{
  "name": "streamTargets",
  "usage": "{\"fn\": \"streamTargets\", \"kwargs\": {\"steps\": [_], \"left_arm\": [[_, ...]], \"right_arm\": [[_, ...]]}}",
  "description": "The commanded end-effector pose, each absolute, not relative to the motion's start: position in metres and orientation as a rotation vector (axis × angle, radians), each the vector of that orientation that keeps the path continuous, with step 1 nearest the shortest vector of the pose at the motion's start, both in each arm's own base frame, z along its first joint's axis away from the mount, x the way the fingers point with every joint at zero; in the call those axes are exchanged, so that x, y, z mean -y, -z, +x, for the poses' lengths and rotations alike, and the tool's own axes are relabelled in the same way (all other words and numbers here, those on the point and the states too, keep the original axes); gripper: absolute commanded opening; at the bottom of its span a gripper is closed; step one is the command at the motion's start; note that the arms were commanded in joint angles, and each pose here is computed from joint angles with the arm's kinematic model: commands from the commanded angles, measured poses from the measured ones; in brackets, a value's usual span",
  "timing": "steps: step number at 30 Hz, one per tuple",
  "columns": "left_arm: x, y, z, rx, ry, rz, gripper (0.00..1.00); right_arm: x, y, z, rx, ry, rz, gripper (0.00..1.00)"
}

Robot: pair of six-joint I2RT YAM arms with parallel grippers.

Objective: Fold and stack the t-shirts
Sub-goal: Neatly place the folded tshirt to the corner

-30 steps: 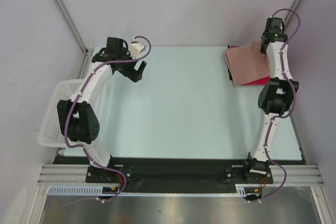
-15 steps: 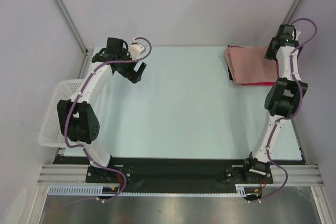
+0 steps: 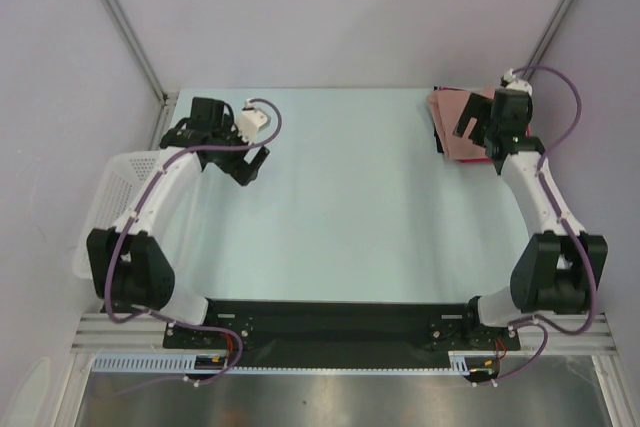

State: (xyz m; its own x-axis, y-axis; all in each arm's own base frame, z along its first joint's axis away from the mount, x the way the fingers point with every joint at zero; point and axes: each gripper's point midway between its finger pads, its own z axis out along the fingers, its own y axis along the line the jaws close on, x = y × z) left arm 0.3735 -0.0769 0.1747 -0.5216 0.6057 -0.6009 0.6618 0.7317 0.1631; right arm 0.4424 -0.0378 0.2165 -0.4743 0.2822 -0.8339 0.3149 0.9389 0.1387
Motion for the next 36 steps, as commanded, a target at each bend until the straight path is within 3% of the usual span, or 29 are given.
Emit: {"fn": "streamTargets", "kwargs": {"steps": [1,15,36], "left_arm": [[0.063,-0.176,0.350,-2.269,0.086,0.926,1.00],[0.038,-0.125,0.286,-2.290,0.006,0.668,1.00],[0.013,-0.099,0.284,-2.360,-0.151,0.590,1.00]], "right_arm": [[0.014,-0.237,0.432,-1.949,-0.118,0.418,1.00],[0.002,-0.168,0.319,-2.013,-0.165,0.502,1.00],[0.009,-0.164,0.296,-1.927,-0.133,0.498,1.00]]}}
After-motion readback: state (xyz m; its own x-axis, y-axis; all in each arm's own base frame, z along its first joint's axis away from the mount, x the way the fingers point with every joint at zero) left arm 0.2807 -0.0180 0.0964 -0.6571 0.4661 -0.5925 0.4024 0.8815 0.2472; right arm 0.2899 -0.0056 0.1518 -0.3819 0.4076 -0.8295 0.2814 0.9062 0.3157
